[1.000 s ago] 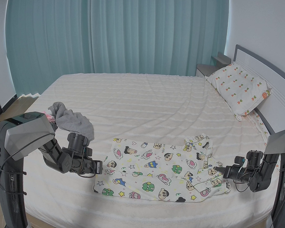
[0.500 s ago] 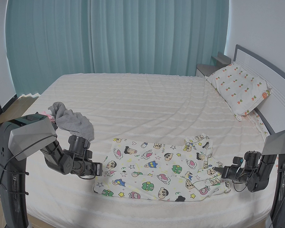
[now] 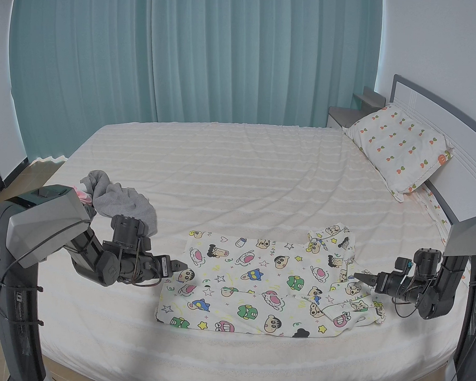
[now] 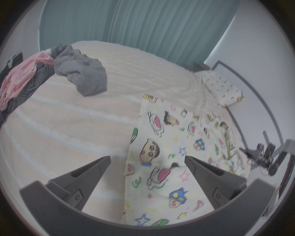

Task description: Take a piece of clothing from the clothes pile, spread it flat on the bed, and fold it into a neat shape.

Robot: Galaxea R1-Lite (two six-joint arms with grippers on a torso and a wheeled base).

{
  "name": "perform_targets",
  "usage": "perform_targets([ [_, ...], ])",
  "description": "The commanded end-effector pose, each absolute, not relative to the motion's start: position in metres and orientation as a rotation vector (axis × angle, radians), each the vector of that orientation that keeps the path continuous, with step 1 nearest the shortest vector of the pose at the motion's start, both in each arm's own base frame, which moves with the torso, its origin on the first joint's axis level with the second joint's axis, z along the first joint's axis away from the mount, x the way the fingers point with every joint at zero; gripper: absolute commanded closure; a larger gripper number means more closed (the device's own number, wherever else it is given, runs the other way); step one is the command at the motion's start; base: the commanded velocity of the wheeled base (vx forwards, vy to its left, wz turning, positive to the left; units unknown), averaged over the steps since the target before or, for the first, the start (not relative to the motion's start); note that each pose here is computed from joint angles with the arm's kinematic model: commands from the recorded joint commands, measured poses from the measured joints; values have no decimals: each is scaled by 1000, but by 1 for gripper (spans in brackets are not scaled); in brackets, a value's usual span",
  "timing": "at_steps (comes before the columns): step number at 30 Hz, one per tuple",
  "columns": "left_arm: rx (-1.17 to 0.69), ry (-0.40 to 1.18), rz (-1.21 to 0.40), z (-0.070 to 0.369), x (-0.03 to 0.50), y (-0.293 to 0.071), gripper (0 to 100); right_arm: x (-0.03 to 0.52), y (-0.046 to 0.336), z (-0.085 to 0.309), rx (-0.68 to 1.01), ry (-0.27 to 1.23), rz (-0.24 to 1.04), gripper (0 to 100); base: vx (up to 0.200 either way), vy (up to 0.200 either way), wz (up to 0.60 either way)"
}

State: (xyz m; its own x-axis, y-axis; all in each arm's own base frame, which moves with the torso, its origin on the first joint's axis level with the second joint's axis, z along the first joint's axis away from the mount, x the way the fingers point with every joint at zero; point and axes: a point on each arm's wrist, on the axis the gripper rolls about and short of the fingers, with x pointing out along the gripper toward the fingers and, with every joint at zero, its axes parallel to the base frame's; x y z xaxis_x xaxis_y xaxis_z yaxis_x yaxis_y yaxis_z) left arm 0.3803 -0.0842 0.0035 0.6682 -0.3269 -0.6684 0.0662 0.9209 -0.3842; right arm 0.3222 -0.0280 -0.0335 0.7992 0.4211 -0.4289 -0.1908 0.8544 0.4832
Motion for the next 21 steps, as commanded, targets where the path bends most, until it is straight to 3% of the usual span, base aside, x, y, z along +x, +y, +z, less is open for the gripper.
perform_targets([
  [1,-403,731,-246,33,386,-94,0,318,-26,-11,447,508,341,0,0,0,0],
  [5,-405,743,-255,29,384,-100,0,317,-23,-12,444,508,347,0,0,0,0],
  [8,-395,750,-262,26,383,-104,0,317,-23,-12,443,507,349,0,200,0,0],
  [21,-278,689,-174,-10,432,-113,0,311,-12,-16,442,540,372,0,0,0,0],
])
